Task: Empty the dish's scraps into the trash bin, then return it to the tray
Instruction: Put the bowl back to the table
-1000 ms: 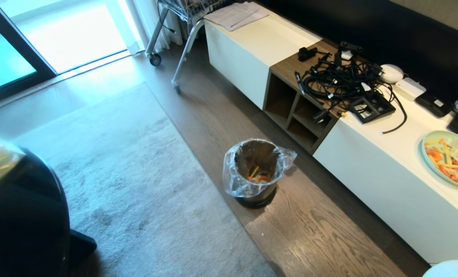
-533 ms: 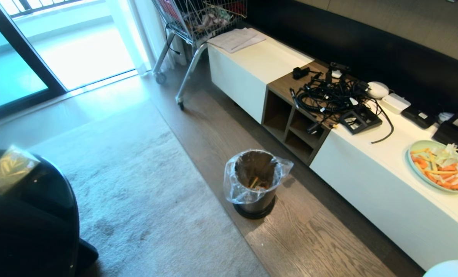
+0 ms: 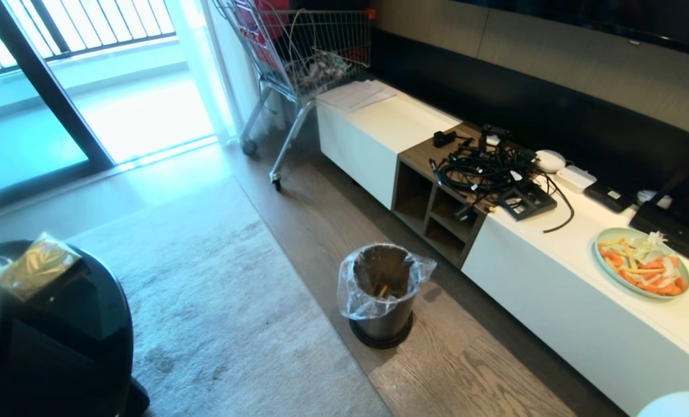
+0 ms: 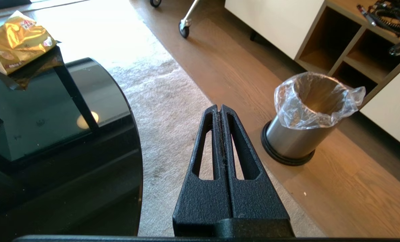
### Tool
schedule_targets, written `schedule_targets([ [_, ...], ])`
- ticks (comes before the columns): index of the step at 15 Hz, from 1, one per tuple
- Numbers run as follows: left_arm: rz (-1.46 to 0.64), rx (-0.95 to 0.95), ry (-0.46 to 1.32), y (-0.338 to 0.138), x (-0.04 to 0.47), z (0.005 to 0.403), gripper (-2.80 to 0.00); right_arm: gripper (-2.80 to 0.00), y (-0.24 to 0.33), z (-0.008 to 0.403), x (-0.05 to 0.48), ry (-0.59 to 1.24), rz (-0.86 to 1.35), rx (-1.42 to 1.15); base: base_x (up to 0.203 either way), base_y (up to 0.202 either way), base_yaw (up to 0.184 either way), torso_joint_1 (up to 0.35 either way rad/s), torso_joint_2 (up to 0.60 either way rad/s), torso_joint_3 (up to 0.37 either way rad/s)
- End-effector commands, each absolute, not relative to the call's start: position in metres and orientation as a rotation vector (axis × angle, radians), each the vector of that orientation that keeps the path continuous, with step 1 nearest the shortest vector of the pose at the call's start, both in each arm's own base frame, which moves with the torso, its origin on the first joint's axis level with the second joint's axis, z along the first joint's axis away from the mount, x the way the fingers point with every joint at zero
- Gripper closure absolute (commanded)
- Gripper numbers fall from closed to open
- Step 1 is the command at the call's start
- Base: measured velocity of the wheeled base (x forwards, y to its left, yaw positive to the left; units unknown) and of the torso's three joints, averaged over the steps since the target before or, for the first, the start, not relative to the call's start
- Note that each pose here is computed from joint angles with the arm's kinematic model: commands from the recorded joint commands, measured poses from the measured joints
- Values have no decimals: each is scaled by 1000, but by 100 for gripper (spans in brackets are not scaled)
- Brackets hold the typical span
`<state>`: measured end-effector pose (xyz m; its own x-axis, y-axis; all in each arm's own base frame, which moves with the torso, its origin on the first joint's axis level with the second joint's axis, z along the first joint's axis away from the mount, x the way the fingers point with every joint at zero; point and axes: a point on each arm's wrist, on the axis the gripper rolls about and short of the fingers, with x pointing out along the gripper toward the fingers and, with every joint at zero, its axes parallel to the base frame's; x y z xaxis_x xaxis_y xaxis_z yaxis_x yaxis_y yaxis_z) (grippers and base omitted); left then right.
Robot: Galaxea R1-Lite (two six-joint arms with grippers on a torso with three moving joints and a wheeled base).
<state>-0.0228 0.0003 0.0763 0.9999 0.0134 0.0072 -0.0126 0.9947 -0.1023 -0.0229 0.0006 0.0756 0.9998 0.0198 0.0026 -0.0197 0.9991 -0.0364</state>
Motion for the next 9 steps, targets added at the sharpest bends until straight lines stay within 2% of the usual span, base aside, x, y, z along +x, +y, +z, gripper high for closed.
schedule_targets([
  [1, 13, -103, -10, 0, -23, 76, 0, 0, 1, 76, -23, -2, 20, -37, 0, 0, 0, 4, -1, 207],
  [9, 13, -103, -10, 0, -23, 76, 0, 0, 1, 76, -23, -2, 20, -37, 0, 0, 0, 3, 2, 196],
])
